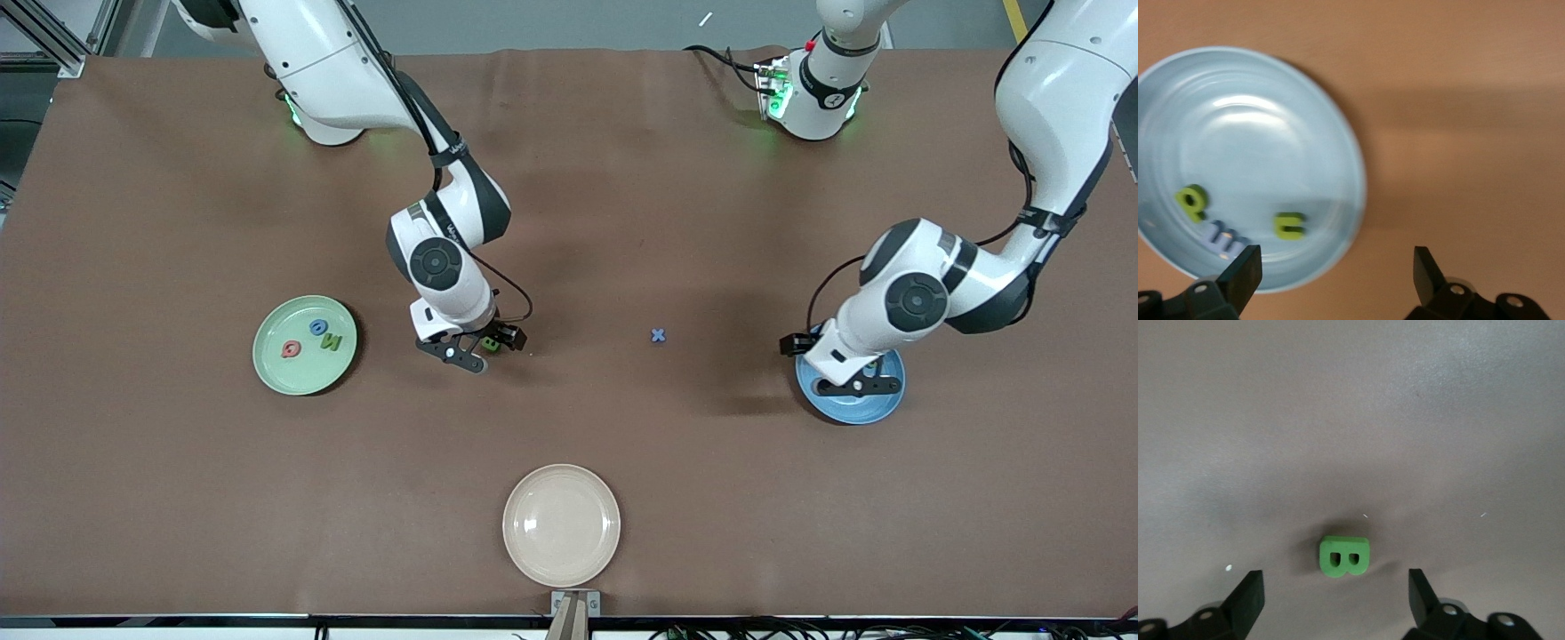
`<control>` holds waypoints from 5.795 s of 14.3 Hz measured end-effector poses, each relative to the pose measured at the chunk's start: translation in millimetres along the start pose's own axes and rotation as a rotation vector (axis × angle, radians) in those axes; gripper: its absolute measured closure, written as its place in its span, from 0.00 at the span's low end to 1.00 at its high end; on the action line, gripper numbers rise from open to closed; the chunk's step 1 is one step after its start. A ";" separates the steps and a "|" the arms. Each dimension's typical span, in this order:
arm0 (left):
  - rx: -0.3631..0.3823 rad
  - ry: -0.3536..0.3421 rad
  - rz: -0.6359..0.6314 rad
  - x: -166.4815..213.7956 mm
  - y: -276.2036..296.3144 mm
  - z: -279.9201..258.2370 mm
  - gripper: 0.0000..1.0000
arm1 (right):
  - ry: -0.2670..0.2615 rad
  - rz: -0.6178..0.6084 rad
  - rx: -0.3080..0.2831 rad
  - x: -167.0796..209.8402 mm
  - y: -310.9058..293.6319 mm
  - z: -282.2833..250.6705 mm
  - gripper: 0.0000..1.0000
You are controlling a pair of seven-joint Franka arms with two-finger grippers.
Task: Sort upper and lower case letters into plates
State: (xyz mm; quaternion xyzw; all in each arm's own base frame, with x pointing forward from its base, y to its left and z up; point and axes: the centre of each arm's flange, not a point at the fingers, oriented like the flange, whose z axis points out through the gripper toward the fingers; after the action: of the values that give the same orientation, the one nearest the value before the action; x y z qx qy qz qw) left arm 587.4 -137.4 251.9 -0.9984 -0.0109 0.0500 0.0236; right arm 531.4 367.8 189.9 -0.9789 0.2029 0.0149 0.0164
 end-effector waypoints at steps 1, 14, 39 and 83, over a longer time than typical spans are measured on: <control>-0.003 0.009 -0.012 -4.1 20.7 -4.8 0.00 | 0.004 -0.006 -0.009 -1.6 -0.2 3.1 0.06; -0.032 0.031 -0.109 -44.0 225.3 48.5 0.00 | 0.037 -0.031 -0.013 1.3 0.2 10.3 0.66; 0.006 -0.007 -0.146 -17.0 174.6 25.5 0.73 | -0.103 -0.388 -0.116 208.5 292.2 -30.2 0.66; 0.012 0.067 0.024 65.1 -99.2 24.9 0.00 | -0.095 -0.351 -0.097 265.0 314.6 -304.1 0.00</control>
State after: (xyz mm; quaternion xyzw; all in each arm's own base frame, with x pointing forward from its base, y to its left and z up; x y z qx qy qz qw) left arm 647.8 -35.6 225.5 -0.9994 0.0021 0.0167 0.0294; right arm 656.2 -37.5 476.0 -0.9971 0.0273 0.0679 -0.0191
